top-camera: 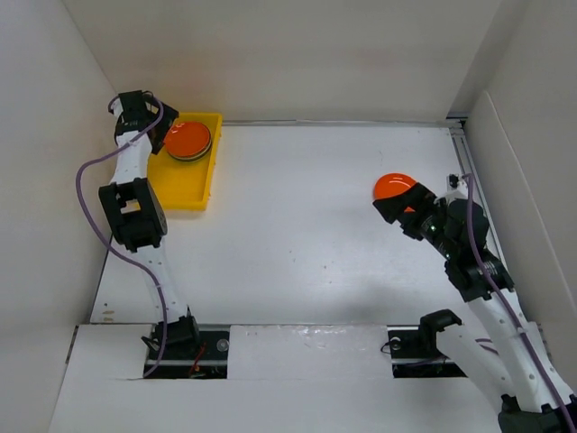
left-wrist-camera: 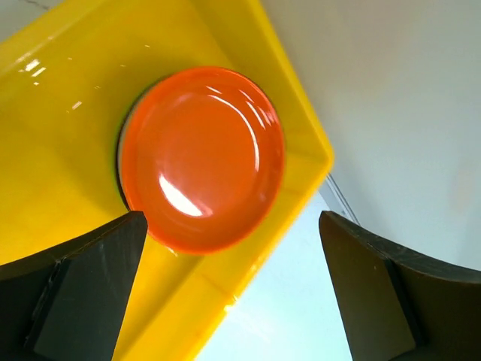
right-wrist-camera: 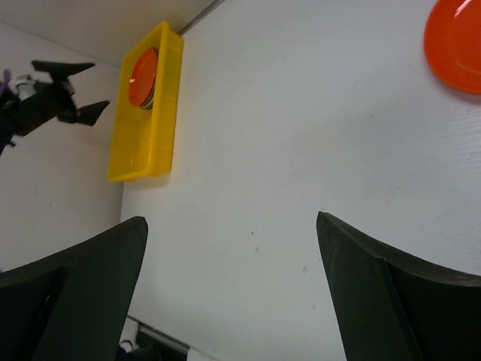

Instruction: Place the plates into the plastic bin on the countertop

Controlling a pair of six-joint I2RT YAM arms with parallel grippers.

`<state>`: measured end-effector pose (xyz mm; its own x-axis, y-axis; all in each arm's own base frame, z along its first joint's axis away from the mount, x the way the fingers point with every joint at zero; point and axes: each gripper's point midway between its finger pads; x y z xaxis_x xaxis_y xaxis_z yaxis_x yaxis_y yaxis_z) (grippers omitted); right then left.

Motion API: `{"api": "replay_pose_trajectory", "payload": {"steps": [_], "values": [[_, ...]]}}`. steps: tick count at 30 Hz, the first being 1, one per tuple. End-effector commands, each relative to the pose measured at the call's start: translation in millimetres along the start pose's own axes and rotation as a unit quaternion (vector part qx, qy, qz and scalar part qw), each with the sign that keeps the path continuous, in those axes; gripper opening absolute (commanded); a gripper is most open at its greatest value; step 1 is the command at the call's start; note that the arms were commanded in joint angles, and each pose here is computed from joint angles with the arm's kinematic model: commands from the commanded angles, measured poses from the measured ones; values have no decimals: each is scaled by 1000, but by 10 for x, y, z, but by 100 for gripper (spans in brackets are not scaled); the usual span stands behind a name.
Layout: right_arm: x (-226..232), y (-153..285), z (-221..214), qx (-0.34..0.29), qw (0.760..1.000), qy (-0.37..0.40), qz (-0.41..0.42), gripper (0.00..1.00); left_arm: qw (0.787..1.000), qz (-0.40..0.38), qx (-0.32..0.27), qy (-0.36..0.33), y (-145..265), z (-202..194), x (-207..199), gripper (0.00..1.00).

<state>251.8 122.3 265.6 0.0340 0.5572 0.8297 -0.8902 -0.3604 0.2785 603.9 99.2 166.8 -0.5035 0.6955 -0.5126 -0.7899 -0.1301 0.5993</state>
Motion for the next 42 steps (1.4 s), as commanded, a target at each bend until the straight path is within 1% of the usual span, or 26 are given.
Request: {"api": "replay_pose_trajectory", "payload": {"steps": [1, 3, 4, 6, 7, 8, 9, 10, 11, 12, 14, 15, 19, 21, 22, 24, 25, 28, 29, 31, 32, 35, 37, 39, 40, 42], "values": [[-346, -265, 126, -35, 997, -47, -51, 100, 992, -101, -62, -42, 873, 424, -741, 100], [-677, -457, 135, -33, 990, -105, -93, 100, 991, -118, -36, -57, 1013, 226, -899, 100], [-946, -513, 276, -63, 983, -135, -111, 100, 989, -134, -29, -61, 1192, 174, -988, 100], [-1244, -609, 355, -81, 971, -183, -133, 99, 981, -174, -11, -82, 1416, -87, -1194, 100], [-1343, -632, 498, -104, 966, -195, -132, 99, 982, -163, 17, -91, 1394, -383, -1068, 100], [-1428, -660, 528, -107, 964, -200, -142, 99, 975, -196, -13, -107, 1728, -346, -1229, 100], [-1630, -719, 483, -99, 957, -212, -172, 97, 968, -219, -1, -120, 1874, -581, -1349, 100], [-1676, -753, 573, -110, 955, -207, -180, 97, 968, -214, 22, -131, 1871, -879, -1219, 100], [-1701, -786, 668, -118, 953, -210, -183, 97, 964, -229, 7, -137, 2136, -908, -1280, 100], [-1862, -849, 631, -111, 949, -214, -203, 97, 956, -252, 9, -149, 2280, -1102, -1403, 100], [-1986, -907, 767, -127, 945, -220, -207, 97, 956, -240, 30, -167, 2328, -1463, -1269, 100], [-2025, -947, 839, -131, 944, -219, -210, 97, 949, -261, 26, -173, 2513, -1545, -1322, 100], [-2380, -1212, 868, -92, 936, -241, -239, 94, 930, -288, 69, -219, 2846, -2349, -1378, 100], [-2478, -1289, 914, -85, 935, -242, -247, 92, 926, -284, 86, -232, 2844, -2590, -1288, 100], [-2448, -1369, 975, -79, 938, -237, -239, 87, 924, -294, 86, -230, 2917, -2624, -1299, 100], [-2592, -1468, 892, -48, 936, -249, -245, 83, 916, -303, 112, -237, 2926, -2821, -1193, 100], [-2596, -1505, 1020, -57, 936, -249, -241, 83, 918, -302, 115, -232, 2943, -2840, -1143, 100], [-2718, -1541, 977, -36, 929, -270, -251, 70, 918, -298, 118, -233, 2908, -2920, -1024, 100], [-2708, -1571, 1023, -35, 930, -266, -251, 62, 919, -300, 109, -231, 2934, -2877, -1033, 100], [-2743, -1605, 1002, -23, 929, -267, -256, 54, 922, -291, 109, -232, 2926, -2883, -976, 100], [-2694, -1629, 1011, -17, 931, -259, -256, 44, 922, -292, 109, -232, 2953, -2871, -968, 100], [-2721, -1691, 977, -3, 929, -259, -265, 31, 923, -288, 106, -232, 2964, -2852, -951, 100], [-2751, -1710, 974, 3, 928, -256, -271, 17, 924, -285, 103, -232, 2976, -2832, -936, 100], [-2755, -1739, 1000, 4, 927, -256, -272, 9, 924, -288, 100, -230, 3001, -2812, -945, 100], [-2800, -1733, 956, 10, 925, -256, -279, 0, 924, -288, 100, -230, 3002, -2812, -945, 100], [-2722, -1793, 912, 19, 930, -244, -273, 0, 926, -284, 97, -230, 2959, -2813, -947, 100]]}}
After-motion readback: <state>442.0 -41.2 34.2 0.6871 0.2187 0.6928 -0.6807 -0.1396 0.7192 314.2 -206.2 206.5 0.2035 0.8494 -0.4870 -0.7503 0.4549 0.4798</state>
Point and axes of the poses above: each gripper's point midway between its finger pads, its own y axis back along the fingers, its own x axis along the line the jaws close on, z = x × y, and after that the axes turned 12 degrees about -y, right-handed
